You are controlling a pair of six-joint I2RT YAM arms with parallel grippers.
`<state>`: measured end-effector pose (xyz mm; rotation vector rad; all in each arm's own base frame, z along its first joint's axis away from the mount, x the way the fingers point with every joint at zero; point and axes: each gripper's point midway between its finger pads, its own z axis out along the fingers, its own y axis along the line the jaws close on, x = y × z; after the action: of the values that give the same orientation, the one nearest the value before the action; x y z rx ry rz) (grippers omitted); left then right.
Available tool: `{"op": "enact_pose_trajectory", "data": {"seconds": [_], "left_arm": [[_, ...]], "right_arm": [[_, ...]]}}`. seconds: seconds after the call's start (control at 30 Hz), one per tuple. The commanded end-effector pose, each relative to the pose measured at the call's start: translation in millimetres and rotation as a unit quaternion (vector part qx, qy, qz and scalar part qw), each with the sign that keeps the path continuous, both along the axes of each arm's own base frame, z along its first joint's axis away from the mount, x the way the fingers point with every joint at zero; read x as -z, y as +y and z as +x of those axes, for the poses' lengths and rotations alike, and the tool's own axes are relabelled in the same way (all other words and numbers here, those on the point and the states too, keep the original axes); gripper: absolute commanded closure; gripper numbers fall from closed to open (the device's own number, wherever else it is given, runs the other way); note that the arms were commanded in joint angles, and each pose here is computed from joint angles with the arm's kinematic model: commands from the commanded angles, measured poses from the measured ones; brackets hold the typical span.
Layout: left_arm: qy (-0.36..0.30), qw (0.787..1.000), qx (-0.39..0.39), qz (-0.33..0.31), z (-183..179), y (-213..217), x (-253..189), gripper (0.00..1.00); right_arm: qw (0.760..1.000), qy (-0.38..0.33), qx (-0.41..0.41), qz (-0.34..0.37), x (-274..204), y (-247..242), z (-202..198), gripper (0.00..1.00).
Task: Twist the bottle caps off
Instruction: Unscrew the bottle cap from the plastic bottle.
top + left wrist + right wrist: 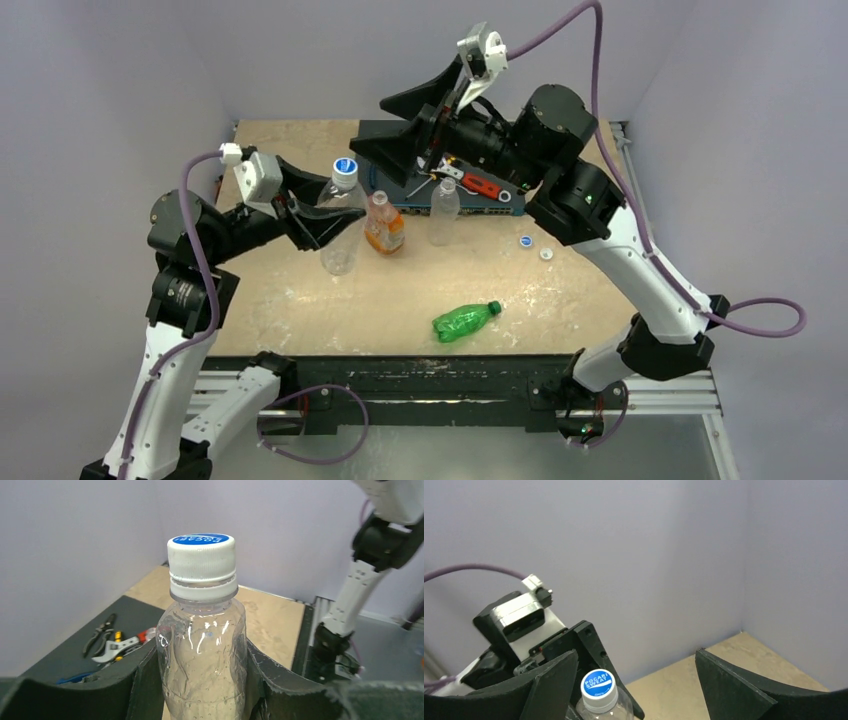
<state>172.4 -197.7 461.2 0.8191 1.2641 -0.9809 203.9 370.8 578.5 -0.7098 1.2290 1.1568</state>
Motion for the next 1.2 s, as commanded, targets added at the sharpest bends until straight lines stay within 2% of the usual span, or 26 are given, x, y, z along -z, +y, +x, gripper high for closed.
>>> {"op": "enact_pose_trajectory", "data": {"seconds": [0.0, 0.17, 0.43, 0.63, 0.8, 0.9, 1.07, 1.17], "left_arm": [[-0.034, 0.989, -0.144, 0.019, 46, 28, 9, 1.0], [-0.029, 0.984, -0.174, 0.032, 57, 34, 17, 1.0], [-0.038, 0.983, -0.173, 0.047, 57, 35, 19, 1.0], [-0.043, 0.982, -0.177, 0.05, 59, 36, 17, 1.0], [-0.041, 0.982, -0.178, 0.047, 59, 36, 16, 1.0], [-0.042, 0.982, -0.179, 0.046, 59, 36, 14, 1.0], [-0.041, 0.983, -0.176, 0.043, 60, 35, 13, 1.0], [-0.042, 0.983, -0.174, 0.042, 59, 34, 13, 1.0]], "right_arm": [[0.993, 0.058, 0.102, 0.014, 6, 3, 25, 0.1], [0.993, 0.068, 0.093, -0.01, 29, 32, 22, 0.19], [0.992, 0.088, 0.083, 0.024, 27, 44, 23, 0.42], [0.991, 0.109, 0.077, 0.024, 37, 52, 25, 0.47], [0.99, 0.114, 0.08, 0.018, 43, 53, 27, 0.58], [0.989, 0.117, 0.085, 0.014, 49, 52, 28, 0.55], [0.988, 0.123, 0.095, 0.009, 55, 51, 31, 0.43], [0.988, 0.121, 0.094, 0.016, 52, 49, 30, 0.52]]}}
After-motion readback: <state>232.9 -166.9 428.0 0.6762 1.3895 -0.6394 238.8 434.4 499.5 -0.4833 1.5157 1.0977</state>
